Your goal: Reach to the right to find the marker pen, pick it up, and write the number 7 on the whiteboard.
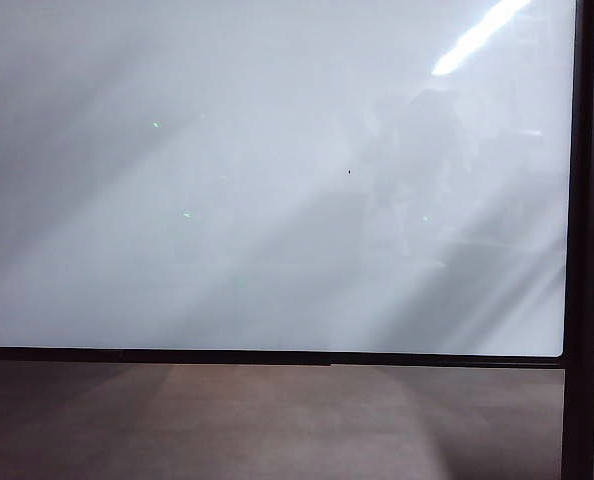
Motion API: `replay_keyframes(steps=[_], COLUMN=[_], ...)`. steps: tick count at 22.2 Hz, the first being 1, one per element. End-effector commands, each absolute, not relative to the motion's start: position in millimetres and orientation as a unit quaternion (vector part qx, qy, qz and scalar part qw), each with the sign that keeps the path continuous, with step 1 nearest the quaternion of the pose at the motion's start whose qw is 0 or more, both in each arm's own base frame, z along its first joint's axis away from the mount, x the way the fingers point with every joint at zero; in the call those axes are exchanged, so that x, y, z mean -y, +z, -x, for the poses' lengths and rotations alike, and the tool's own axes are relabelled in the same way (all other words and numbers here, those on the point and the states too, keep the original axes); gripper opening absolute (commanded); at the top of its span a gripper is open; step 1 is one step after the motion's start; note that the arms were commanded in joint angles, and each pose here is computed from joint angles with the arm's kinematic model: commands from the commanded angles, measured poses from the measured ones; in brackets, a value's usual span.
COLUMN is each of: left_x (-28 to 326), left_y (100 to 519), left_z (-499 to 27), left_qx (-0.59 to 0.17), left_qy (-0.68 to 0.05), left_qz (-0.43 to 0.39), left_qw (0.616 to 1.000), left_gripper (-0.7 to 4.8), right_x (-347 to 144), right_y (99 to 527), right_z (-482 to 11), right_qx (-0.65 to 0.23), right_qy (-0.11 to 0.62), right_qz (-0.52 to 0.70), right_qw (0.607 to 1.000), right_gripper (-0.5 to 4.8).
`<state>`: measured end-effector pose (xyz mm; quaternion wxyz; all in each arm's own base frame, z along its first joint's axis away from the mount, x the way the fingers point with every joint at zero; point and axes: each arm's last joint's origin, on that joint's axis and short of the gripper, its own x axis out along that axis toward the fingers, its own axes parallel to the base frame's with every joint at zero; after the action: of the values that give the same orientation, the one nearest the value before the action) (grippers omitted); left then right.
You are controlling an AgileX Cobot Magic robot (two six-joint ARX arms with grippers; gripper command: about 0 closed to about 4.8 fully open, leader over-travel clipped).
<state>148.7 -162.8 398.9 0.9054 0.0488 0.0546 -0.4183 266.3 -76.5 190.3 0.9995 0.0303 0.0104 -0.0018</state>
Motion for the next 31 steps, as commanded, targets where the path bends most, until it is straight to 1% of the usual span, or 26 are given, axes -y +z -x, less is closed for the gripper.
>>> replay_keyframes(steps=[1, 4, 16, 26, 31], left_x=[163, 162, 163, 163, 163], left_y=[403, 403, 404, 404, 403], left_z=[-148, -148, -148, -148, -149], left_qx=[-0.047, -0.046, -0.038, -0.039, -0.040], left_qy=[-0.425, -0.424, -0.423, -0.421, -0.419], left_qz=[-0.043, -0.043, -0.040, -0.040, -0.041], left_qw=[0.903, 0.903, 0.904, 0.905, 0.906], left_gripper=[-0.05, -0.05, -0.05, -0.05, -0.05], right_x=[78, 83, 103, 110, 110], right_y=[177, 169, 165, 145, 147], right_z=[-283, -302, -370, -395, -397], right_qx=[0.001, 0.010, 0.031, 0.019, 0.023], right_qy=[0.025, 0.039, 0.057, 0.063, 0.062], right_qz=[-0.039, -0.037, -0.029, -0.033, -0.029], right_qw=[0.999, 0.999, 0.998, 0.997, 0.997], right_gripper=[2.70, 2.69, 2.61, 2.61, 2.60])
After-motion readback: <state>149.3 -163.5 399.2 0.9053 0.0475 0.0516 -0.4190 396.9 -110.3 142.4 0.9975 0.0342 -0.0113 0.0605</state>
